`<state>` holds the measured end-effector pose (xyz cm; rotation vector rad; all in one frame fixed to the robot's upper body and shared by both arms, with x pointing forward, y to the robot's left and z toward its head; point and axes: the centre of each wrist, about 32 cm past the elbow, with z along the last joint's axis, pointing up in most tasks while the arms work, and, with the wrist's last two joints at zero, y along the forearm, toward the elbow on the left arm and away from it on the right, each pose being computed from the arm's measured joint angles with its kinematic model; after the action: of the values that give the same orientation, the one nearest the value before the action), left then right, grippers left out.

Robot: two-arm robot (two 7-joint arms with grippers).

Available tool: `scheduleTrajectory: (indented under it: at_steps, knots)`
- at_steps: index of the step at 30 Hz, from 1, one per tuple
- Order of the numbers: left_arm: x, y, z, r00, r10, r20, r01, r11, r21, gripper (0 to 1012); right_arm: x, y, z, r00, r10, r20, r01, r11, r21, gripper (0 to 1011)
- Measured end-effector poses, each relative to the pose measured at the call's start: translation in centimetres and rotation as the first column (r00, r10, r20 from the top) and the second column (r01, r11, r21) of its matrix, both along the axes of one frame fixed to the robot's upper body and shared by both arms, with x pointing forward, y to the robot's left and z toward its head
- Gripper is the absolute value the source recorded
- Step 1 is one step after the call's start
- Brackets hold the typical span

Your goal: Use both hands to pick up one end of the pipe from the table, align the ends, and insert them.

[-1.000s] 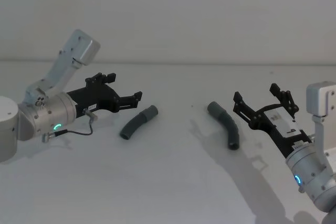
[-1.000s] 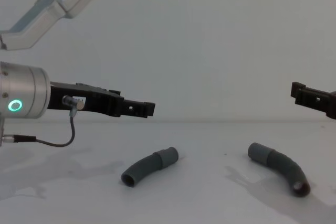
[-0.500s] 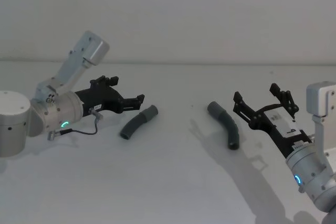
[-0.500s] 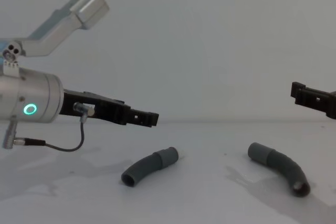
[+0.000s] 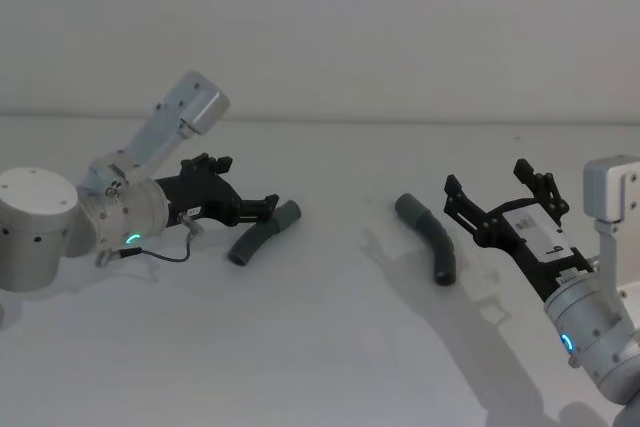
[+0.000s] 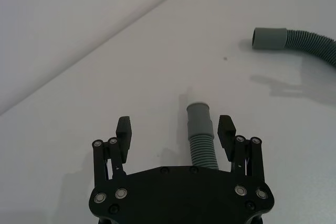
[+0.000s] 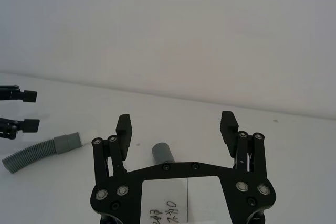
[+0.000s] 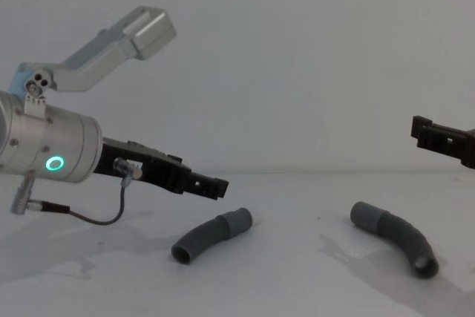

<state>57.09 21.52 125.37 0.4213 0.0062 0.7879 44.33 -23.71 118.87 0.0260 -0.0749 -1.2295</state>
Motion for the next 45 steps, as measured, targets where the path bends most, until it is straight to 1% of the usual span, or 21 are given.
scheduleTrajectory:
  at_steps: [1,7,18,29,45]
  knots:
    - [0.05,-0.07,-0.06,1.0000,-0.001,-0.002,0.001,1.0000,0.006,1001,0.0,0.0,0.0,1.000,0.000,0.000,0.000,1.000,0.000,1002]
    - [0.23,-0.40,-0.30,1.0000,-0.003,-0.007,0.004,0.9997,0.023,1001,0.0,0.0,0.0,1.000,0.000,0.000,0.000,1.000,0.000,1002]
    - [0.61,-1.02,-0.81,0.9999,-0.003,-0.017,0.003,0.9993,0.037,1001,0.0,0.0,0.0,1.000,0.000,0.000,0.000,1.000,0.000,1002]
    - [1.06,-1.75,-1.39,0.9994,0.001,-0.033,0.001,0.9994,0.036,1001,0.0,0.0,0.0,1.000,0.000,0.000,0.000,1.000,0.000,1002]
    - [1.36,-2.65,-2.28,0.9976,0.014,-0.068,-0.012,0.9995,0.030,1001,0.0,0.0,0.0,1.000,0.000,0.000,0.000,1.000,0.000,1002]
